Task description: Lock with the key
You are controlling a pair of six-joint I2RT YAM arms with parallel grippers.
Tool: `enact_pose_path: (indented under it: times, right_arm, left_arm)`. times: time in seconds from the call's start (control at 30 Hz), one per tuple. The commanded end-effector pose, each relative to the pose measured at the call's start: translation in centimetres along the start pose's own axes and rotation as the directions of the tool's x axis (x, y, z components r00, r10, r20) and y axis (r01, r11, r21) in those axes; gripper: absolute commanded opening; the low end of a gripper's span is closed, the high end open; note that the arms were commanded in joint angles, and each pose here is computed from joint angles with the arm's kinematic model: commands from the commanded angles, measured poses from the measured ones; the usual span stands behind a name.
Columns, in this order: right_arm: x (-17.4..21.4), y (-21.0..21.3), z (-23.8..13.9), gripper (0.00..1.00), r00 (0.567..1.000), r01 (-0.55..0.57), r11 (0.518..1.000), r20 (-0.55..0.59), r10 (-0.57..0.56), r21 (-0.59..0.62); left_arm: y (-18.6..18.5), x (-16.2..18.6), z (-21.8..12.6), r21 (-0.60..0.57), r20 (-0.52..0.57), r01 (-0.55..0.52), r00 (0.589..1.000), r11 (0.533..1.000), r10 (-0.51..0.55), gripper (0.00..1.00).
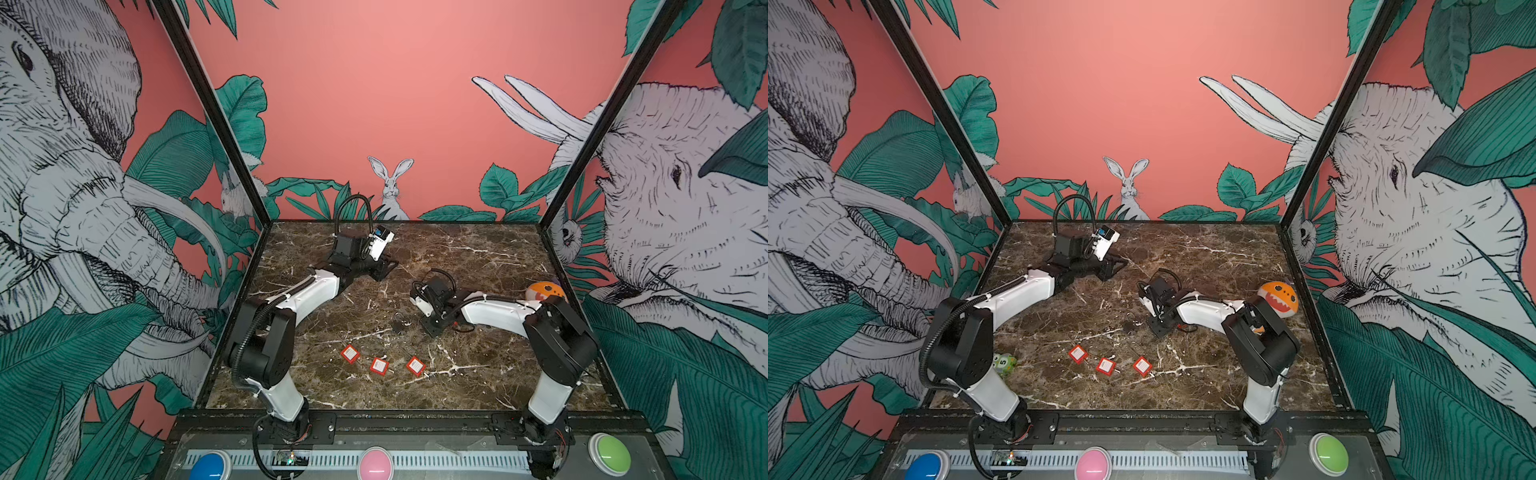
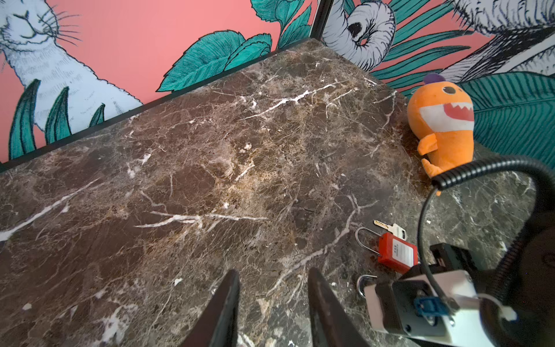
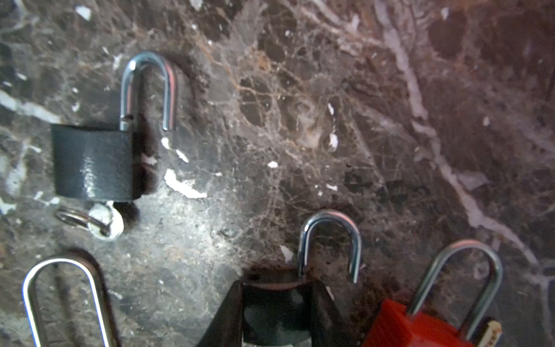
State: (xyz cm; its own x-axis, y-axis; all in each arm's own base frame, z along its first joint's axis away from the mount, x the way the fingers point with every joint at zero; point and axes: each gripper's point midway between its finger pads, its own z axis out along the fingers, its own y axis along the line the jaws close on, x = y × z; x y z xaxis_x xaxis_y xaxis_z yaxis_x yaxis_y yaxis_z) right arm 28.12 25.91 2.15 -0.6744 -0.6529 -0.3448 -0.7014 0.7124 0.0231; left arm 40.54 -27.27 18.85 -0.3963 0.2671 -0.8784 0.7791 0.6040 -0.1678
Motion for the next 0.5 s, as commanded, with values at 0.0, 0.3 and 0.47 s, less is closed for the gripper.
enact_pose_path:
  times: [0.0, 0.3, 0.47]
  right_arm:
    - [-0.3, 0.6, -1.7, 0.23, 0.998, 0.058, 0.998, 0.014, -0.058, -0.005]
    - [-2.4, 2.6, -5.7, 0.18, 0.965, 0.228, 0.968, 0.155, -0.211, -0.102]
    - [-3.6, 2.2, -9.6, 0.17, 0.922, 0.319, 0.942, 0.264, -0.282, -0.105]
  left_arm:
    - [-0.5, -1.3, -0.4, 0.011, 0.066, -0.035, 0.997, 0.999, 0.035, 0.39]
    - [-3.3, -0.4, -1.8, 0.115, 0.098, -0.185, 0.980, 0.976, 0.174, 0.39]
    - [-6.1, 0.5, -3.7, 0.206, 0.154, -0.340, 0.937, 0.918, 0.313, 0.40]
